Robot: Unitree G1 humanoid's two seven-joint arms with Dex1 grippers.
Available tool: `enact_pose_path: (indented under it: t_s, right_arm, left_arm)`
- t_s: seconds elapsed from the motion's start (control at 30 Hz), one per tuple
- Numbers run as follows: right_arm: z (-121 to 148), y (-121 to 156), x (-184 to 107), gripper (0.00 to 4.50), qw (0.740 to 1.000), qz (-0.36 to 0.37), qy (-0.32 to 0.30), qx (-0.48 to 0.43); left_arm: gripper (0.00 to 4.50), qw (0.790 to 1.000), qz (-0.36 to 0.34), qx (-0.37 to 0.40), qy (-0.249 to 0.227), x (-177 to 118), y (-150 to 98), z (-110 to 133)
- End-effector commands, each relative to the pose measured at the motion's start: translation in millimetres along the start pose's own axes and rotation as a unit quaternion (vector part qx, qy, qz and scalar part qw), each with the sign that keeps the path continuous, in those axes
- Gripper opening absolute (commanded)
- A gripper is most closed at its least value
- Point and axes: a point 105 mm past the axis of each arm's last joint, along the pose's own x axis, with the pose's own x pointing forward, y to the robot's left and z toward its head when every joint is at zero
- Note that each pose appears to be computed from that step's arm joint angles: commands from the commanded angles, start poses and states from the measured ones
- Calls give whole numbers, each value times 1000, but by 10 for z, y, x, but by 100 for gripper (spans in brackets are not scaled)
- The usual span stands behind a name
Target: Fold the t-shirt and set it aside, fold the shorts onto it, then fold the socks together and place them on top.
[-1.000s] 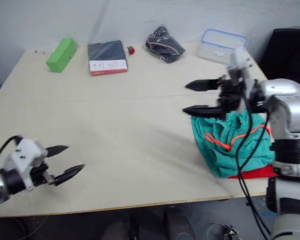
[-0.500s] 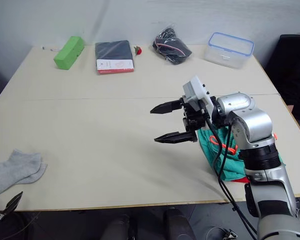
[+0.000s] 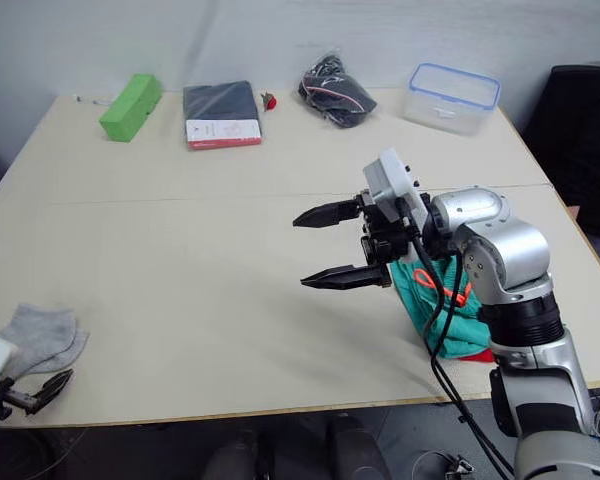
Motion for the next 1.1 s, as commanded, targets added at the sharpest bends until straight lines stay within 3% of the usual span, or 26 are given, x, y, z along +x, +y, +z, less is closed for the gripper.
enact_pose_path:
  t_s: [0.03,0.33,0.43,0.57,0.77,0.93,1.1]
  right_arm:
    - [103,58,-43,450,1000,-6,-6,-20]
    - [53,66,-88,450,999,-32,14,-25]
    - [-46,93,-140,450,998,-41,37,-30]
    - [-148,109,-197,450,997,-56,55,-27]
    - [-352,234,-273,450,993,-56,98,-31]
    - [-448,282,-319,450,991,-73,112,-23]
    - [-544,268,-368,450,987,-96,128,-29]
  left_arm:
    - [368,999,-7,-19,34,64,-30,-192]
    - [90,999,-39,-28,18,171,-154,-156]
    - [3,996,-86,-9,-25,224,-331,126]
    - [3,978,-178,43,-100,313,-780,672]
    - [3,930,-291,113,-194,475,-1454,1462]
    - [3,882,-394,153,-207,487,-2133,1830]
    - [3,873,-412,179,-192,591,-2528,2016]
